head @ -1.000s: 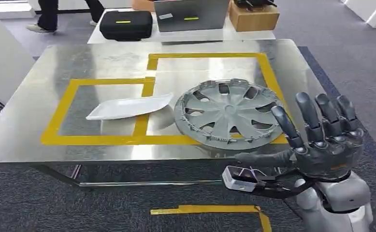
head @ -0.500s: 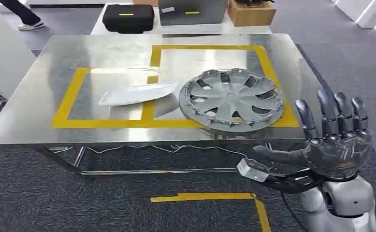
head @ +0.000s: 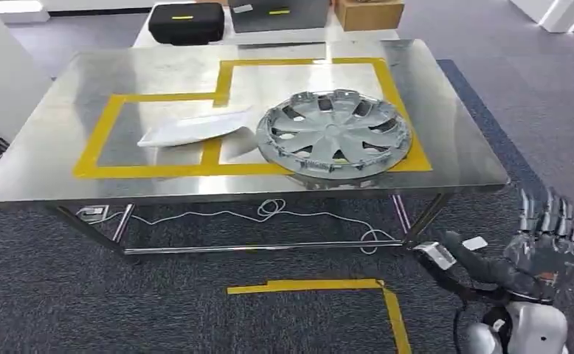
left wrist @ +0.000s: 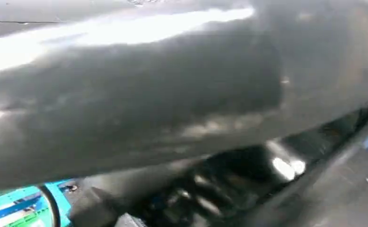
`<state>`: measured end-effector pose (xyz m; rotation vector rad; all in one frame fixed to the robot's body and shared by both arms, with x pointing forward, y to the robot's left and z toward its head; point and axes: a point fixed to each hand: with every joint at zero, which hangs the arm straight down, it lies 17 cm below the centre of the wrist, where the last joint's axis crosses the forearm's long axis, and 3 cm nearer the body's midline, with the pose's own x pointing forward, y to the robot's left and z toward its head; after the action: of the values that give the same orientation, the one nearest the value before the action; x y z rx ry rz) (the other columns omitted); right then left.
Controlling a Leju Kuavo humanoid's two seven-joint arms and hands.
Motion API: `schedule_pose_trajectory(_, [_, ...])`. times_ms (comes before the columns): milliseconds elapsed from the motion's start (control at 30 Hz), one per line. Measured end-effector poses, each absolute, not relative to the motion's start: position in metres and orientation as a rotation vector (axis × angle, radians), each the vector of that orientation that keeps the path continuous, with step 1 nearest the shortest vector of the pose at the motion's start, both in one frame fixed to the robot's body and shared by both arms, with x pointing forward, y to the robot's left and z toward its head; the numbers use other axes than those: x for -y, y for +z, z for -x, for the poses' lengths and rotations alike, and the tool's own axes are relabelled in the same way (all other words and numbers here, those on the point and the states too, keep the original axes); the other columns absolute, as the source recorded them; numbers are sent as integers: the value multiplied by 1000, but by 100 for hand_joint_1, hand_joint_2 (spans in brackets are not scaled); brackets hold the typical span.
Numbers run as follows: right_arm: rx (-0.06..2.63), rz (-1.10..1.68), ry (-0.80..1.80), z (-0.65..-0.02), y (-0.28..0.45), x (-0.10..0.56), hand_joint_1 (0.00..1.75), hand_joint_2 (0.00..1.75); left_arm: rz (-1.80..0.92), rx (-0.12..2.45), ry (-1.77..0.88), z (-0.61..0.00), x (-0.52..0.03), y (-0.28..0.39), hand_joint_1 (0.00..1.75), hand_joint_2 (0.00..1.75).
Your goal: Take the parts from the cabinet and place them on the table.
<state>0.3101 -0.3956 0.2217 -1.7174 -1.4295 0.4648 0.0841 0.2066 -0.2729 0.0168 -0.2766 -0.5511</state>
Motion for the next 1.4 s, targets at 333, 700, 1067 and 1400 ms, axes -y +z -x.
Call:
schedule_pose_trajectory(333, [747,864,195,-222,-120,474,0,0,-37,259,-490,-76,-203,-274,0,0])
schedule_pose_trajectory(700, [258,489,-140,-64,-254,360,0,0,-27,288,-437,-83,-194,-271,0,0])
schedule_pose_trajectory(1067, [395,492,-91,-100,-245,362,0,0,-25,288,-436,-84,-194,-272,0,0])
schedule_pose_trajectory(1400, [371,457,114,-102,-260,330,0,0,-28,286,-447,-91,-193,-271,0,0])
